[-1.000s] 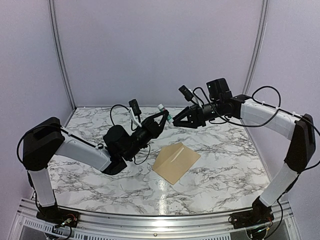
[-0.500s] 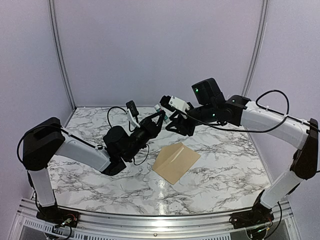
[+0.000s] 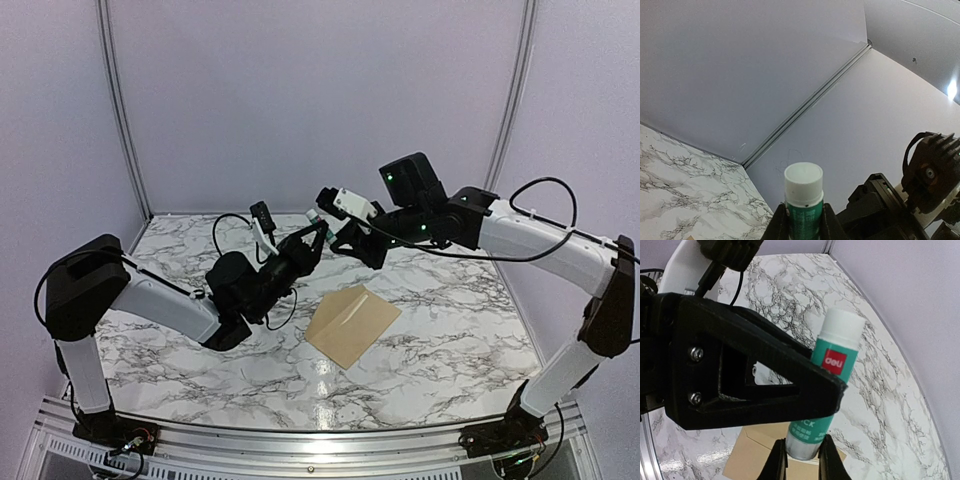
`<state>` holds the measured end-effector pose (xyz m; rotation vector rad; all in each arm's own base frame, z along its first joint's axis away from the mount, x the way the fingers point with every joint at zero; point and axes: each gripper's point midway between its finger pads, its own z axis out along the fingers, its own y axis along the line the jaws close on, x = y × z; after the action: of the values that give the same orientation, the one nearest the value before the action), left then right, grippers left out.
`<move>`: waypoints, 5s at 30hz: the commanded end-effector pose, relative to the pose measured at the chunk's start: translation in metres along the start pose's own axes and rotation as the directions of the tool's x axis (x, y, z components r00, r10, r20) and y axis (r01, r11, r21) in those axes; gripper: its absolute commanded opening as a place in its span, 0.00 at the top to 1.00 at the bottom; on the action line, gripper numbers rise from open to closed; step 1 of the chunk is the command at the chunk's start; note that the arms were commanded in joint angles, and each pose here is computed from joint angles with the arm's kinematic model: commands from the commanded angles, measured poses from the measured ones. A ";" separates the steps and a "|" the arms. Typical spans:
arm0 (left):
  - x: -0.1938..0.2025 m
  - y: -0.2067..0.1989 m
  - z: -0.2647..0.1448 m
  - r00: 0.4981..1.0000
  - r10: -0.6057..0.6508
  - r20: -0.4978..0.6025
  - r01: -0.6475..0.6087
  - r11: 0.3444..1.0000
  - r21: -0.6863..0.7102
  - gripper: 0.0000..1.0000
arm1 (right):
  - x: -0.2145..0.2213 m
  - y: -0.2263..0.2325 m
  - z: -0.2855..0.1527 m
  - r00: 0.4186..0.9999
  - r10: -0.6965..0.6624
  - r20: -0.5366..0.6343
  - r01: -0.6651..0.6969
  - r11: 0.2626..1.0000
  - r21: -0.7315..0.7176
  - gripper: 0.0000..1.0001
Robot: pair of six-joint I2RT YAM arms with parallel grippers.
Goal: Place the letter into the envelope and seal it
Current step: Unscrew the solid glue.
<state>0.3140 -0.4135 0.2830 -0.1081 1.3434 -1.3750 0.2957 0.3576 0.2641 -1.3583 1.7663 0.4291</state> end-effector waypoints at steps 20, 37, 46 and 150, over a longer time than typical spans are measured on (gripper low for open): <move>-0.020 -0.016 -0.006 0.998 0.016 0.057 -0.019 0.999 0.047 1.00 | -0.012 -0.012 -0.032 0.891 0.433 0.138 -0.313 0.804 -0.505 0.62; -0.030 -0.006 -0.011 0.994 0.013 0.105 -0.012 1.000 -0.015 1.00 | -0.014 -0.009 0.003 0.996 0.087 0.031 -0.087 0.996 0.005 0.55; -0.027 -0.008 -0.011 0.995 0.003 0.095 -0.002 1.000 -0.003 1.00 | -0.021 -0.004 0.008 0.997 0.070 0.039 -0.070 0.997 -0.010 0.58; -0.023 -0.019 -0.012 0.998 -0.008 0.058 0.004 0.998 0.060 1.00 | -0.054 0.043 -0.054 0.848 0.522 0.093 -0.220 0.506 -0.834 0.75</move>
<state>0.2927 -0.3996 0.3128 -0.1057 1.2179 -1.4704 0.2605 0.3725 0.2977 -1.1978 1.7516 1.7155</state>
